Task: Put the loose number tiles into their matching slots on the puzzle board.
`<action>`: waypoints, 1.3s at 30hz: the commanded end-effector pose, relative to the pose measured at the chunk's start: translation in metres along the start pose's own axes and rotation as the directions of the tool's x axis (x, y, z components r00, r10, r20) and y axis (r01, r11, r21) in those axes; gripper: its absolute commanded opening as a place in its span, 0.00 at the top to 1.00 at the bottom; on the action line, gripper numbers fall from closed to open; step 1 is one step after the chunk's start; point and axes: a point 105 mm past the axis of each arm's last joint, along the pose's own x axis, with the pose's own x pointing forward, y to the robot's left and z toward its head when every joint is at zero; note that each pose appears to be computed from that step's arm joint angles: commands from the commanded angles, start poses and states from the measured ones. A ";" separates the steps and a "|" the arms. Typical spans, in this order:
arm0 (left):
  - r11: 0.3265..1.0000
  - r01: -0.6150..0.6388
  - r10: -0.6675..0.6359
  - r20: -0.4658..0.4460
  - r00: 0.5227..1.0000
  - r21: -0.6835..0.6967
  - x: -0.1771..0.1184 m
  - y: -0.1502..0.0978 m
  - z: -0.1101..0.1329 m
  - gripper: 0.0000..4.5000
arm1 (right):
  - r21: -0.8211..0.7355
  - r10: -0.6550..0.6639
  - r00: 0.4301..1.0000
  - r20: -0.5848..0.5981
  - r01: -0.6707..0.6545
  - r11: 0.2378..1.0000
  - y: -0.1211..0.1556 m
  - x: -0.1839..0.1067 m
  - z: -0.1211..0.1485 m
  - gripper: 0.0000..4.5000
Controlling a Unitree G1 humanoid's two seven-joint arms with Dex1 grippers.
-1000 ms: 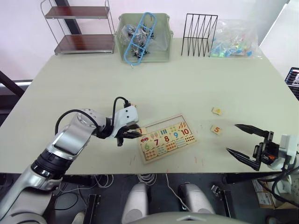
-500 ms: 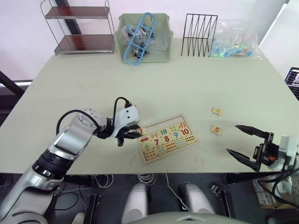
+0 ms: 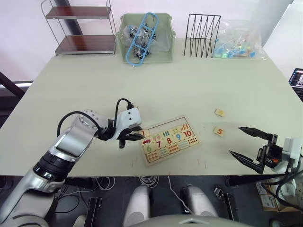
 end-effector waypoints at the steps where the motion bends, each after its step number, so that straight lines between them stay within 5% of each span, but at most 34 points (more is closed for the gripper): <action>1: 0.999 0.026 -0.026 0.003 1.000 0.026 0.002 -0.005 0.003 0.80 | -0.042 -0.008 1.000 0.009 0.008 0.999 -0.004 -0.003 0.007 0.00; 19: 0.998 0.056 -0.056 0.001 0.998 0.025 0.002 -0.008 0.002 0.80 | -0.044 -0.006 1.000 0.006 0.006 0.999 -0.004 -0.004 0.005 0.00; 20: 0.998 0.051 -0.051 0.002 0.999 0.021 0.001 -0.007 0.002 0.56 | -0.044 -0.005 1.000 0.006 0.005 0.999 -0.004 -0.004 0.005 0.00; 25: 0.999 0.042 -0.042 0.011 0.999 0.006 -0.002 -0.006 0.004 0.01 | -0.041 -0.002 1.000 0.005 0.003 0.999 -0.004 -0.004 0.004 0.00; 39: 0.993 0.091 -0.074 0.196 0.978 -0.079 -0.035 -0.005 0.026 0.01 | -0.039 0.005 1.000 0.007 -0.005 0.999 -0.005 -0.004 0.002 0.00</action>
